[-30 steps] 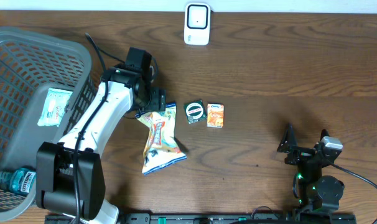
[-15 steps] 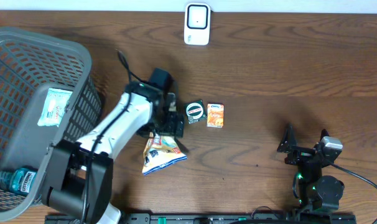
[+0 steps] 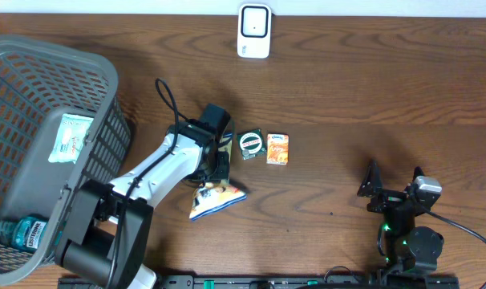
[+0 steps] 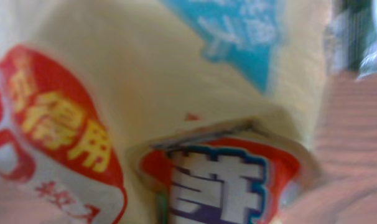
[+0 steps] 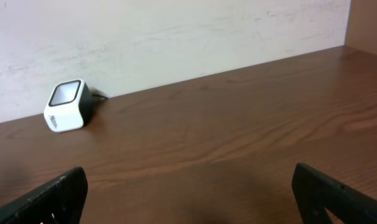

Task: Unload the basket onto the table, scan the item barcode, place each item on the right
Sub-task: 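Move the wiper sheet bag under the scanner and release it on the table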

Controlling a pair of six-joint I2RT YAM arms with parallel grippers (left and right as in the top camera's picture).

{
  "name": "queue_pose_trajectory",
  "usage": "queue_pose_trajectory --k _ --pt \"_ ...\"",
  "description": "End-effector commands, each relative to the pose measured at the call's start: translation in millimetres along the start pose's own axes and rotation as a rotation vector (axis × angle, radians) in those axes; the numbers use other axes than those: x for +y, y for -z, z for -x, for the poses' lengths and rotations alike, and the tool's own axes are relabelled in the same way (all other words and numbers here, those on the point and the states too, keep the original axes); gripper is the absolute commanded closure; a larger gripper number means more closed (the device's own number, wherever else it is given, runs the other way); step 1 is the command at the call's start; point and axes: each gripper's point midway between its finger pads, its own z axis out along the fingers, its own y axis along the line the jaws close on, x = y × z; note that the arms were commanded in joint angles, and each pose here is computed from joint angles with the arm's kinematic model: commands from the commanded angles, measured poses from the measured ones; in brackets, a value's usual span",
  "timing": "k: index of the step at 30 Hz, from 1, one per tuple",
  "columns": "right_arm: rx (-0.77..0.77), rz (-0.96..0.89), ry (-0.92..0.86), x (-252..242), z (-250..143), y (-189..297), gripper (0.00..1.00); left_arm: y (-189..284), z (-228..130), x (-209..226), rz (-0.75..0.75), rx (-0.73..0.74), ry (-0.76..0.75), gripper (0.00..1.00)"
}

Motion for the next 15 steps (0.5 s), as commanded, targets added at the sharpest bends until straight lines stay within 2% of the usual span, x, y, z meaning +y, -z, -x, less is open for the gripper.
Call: queue_pose_trajectory --k 1,8,9,11,12,14,15 --pt "0.002 -0.001 -0.01 0.0 -0.9 0.1 0.01 1.8 18.4 3.7 0.033 -0.079 -0.036 0.9" --pt "0.002 -0.001 -0.01 0.0 -0.9 0.1 0.01 19.9 76.5 -8.9 0.021 -0.315 -0.053 0.89" --pt "0.002 -0.001 -0.01 0.0 -0.9 0.1 0.01 21.7 81.9 -9.1 0.024 -0.339 -0.052 0.84" --pt "0.002 -0.001 -0.01 0.0 -0.9 0.1 0.01 25.5 91.5 -4.6 0.057 -0.386 -0.044 0.65" --pt "0.002 -0.001 -0.01 0.0 -0.9 0.1 0.01 28.6 96.8 1.0 0.092 -0.415 -0.036 0.39" --pt "0.002 -0.001 -0.01 0.0 -0.9 0.1 0.01 37.4 102.4 5.4 0.125 -0.443 -0.028 0.12" --pt "0.002 -0.001 -0.01 0.0 -0.9 0.1 0.01 45.6 104.7 4.6 0.126 -0.453 -0.027 0.06"
